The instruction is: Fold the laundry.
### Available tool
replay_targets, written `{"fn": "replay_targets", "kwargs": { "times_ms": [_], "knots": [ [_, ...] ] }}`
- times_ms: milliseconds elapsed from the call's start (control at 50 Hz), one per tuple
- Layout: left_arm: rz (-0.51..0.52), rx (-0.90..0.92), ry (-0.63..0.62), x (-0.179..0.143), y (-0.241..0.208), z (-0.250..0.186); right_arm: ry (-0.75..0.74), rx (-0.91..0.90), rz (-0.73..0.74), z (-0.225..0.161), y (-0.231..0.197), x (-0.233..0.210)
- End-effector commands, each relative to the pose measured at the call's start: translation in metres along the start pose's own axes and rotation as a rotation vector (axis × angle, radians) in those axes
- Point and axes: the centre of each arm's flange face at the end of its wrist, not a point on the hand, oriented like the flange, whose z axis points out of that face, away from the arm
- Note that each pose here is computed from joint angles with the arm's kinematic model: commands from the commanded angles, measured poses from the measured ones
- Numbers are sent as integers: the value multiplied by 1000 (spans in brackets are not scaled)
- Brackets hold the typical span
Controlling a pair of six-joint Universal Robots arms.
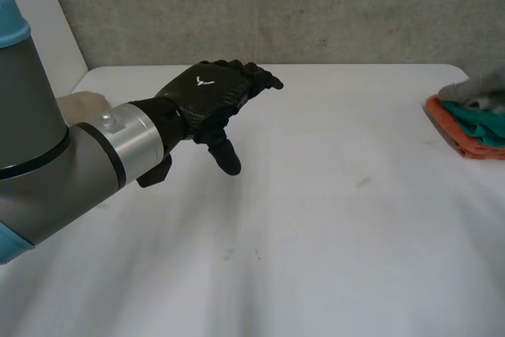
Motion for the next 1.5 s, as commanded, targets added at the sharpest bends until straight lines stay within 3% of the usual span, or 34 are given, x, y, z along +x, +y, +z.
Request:
{"fn": "replay_targets", "kwargs": {
  "times_ms": [20,240,360,480,560,660,740,880,960,980,1140,1220,1340,1500],
  "knots": [
    [-4,-7,-14,-1,2,0,-27,-82,29,-25,35,0],
    [-12,-16,-15,1,4,1,-26,-116,40,-32,13,5],
    [-9,-8,-17,1,2,0,44,-171,-47,-35,-22,16],
    [-10,-2,-18,1,0,-1,123,-301,-262,-53,-56,32],
    [-9,0,-21,0,-1,-1,198,-382,-507,-64,-75,50],
    [-7,6,-22,0,-3,-2,473,-461,-849,-66,-121,85],
    [5,33,-44,-2,-8,-2,589,-333,-883,-50,-149,84],
    [71,178,-263,-26,-24,-4,428,14,-569,-29,-211,-9],
    [109,269,-391,-46,-33,-3,155,114,-365,-42,-228,-90],
    [122,271,-425,-54,-32,-3,28,137,-321,-52,-231,-125],
    [373,66,-712,-155,3,-16,-378,88,-296,-117,-198,-260],
    [452,-98,-788,-200,42,-16,-452,-2,-338,-138,-170,-287],
    [461,-378,-873,-271,129,-21,-465,-134,-410,-146,-132,-295],
    [516,-578,-887,-298,192,-18,-462,-192,-454,-150,-117,-292]
  ]
}}
